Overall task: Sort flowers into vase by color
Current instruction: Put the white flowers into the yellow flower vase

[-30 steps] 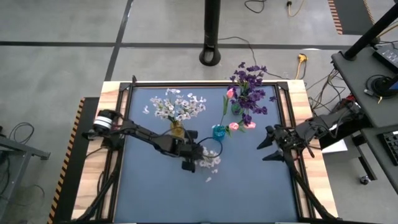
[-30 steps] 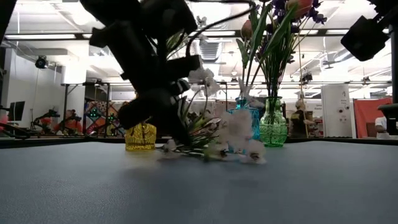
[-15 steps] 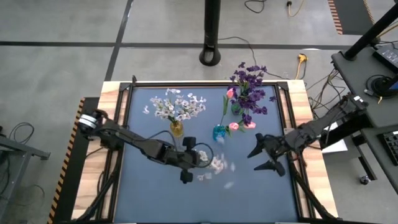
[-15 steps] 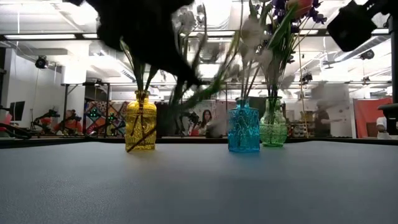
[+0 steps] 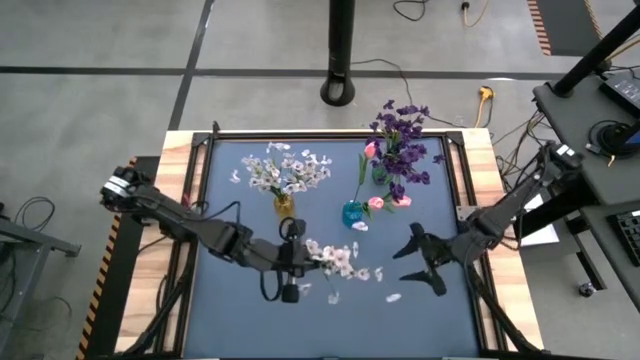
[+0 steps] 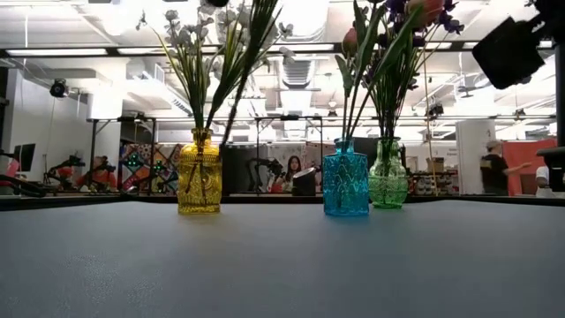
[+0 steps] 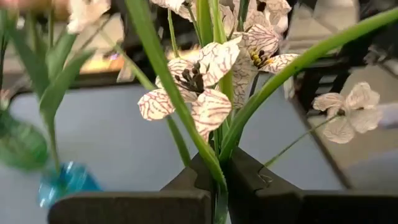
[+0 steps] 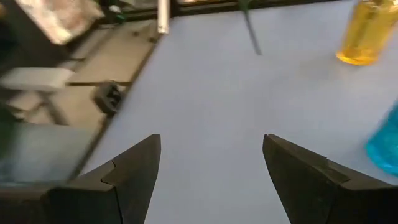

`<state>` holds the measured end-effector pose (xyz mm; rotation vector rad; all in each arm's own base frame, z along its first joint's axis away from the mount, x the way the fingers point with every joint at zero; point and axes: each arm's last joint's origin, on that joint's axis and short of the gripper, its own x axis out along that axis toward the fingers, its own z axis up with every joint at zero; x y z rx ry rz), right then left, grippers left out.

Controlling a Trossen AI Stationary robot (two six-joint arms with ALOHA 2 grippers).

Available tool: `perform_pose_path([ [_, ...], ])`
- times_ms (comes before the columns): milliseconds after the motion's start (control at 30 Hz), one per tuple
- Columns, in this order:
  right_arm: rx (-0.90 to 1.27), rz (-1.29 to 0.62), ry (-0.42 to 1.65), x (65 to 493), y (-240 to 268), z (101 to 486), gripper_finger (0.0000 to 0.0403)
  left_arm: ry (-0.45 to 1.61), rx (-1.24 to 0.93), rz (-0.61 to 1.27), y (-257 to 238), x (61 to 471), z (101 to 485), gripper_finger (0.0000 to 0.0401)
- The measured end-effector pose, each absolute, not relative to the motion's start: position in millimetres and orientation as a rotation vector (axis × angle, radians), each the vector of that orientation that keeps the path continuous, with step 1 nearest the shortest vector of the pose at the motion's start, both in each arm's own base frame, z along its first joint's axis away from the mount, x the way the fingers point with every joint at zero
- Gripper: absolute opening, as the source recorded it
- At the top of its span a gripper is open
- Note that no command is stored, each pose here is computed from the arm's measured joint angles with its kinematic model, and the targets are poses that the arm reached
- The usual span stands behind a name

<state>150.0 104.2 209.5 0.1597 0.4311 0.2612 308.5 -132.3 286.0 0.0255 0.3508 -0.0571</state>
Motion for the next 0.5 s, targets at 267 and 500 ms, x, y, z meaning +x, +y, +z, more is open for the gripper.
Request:
perform_pose_path([
  [267, 0.089, 0.158, 0.348, 162, 137, 192, 0.0274, 0.179, 0.037, -0.104, -146, 314, 297, 0.0000],
  [500, -0.011, 0.090, 0.125, 187, 160, 180, 0.0274, -0.004, 0.035, -0.107, -155, 332, 293, 0.0000],
])
